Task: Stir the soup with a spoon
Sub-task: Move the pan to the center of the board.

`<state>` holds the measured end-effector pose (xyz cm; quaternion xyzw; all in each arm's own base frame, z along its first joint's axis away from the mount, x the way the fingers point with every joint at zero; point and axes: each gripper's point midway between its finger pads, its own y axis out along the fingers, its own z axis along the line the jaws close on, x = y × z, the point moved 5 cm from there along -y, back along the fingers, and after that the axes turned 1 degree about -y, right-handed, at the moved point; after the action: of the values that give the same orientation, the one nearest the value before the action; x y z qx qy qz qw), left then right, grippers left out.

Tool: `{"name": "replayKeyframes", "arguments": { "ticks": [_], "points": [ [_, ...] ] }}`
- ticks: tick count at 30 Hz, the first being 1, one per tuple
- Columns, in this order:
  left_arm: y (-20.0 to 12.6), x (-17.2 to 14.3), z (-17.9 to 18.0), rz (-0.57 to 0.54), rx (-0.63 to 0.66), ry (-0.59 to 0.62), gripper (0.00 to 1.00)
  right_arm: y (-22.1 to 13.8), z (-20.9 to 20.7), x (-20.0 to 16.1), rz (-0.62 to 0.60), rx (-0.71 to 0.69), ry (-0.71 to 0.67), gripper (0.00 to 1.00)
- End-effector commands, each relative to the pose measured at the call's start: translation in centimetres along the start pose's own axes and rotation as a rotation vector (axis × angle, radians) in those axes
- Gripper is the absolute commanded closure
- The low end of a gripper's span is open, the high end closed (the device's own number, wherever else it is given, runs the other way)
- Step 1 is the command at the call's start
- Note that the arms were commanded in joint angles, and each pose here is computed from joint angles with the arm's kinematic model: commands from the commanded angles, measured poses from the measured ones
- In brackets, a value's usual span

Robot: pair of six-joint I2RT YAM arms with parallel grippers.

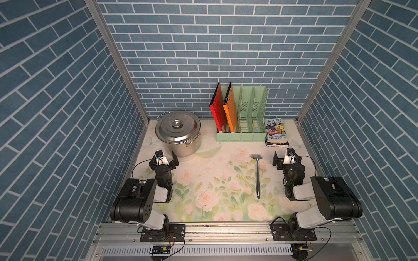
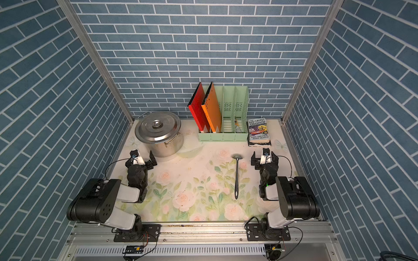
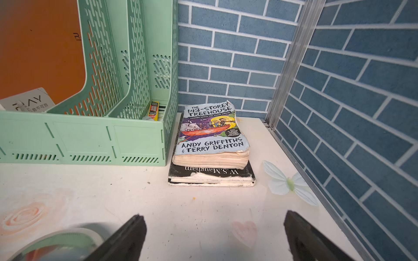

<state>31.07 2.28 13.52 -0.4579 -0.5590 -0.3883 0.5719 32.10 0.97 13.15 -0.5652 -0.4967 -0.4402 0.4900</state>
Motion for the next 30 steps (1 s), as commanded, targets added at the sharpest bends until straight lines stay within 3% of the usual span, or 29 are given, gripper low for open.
{"name": "replayKeyframes", "arguments": {
  "ticks": [1, 23, 27, 30],
  "points": [
    [0.1, 0.3, -0.3, -0.010, -0.014, 0.002, 0.00, 0.1, -0.1, 0.0, -0.002, -0.001, 0.024, 0.00],
    [0.1, 0.5, -0.2, -0.013, -0.011, -0.001, 0.00, 0.2, 0.0, 0.0, 0.001, 0.004, 0.026, 0.00],
    [-0.5, 2.9, 0.4, -0.030, 0.043, -0.027, 0.00, -0.2, 0.5, 1.0, -0.012, 0.048, -0.003, 0.00],
    [-1.4, 5.9, 1.5, -0.082, 0.119, -0.097, 0.00, -0.9, -0.3, 3.2, -0.035, 0.002, 0.013, 0.00]
  ]
}}
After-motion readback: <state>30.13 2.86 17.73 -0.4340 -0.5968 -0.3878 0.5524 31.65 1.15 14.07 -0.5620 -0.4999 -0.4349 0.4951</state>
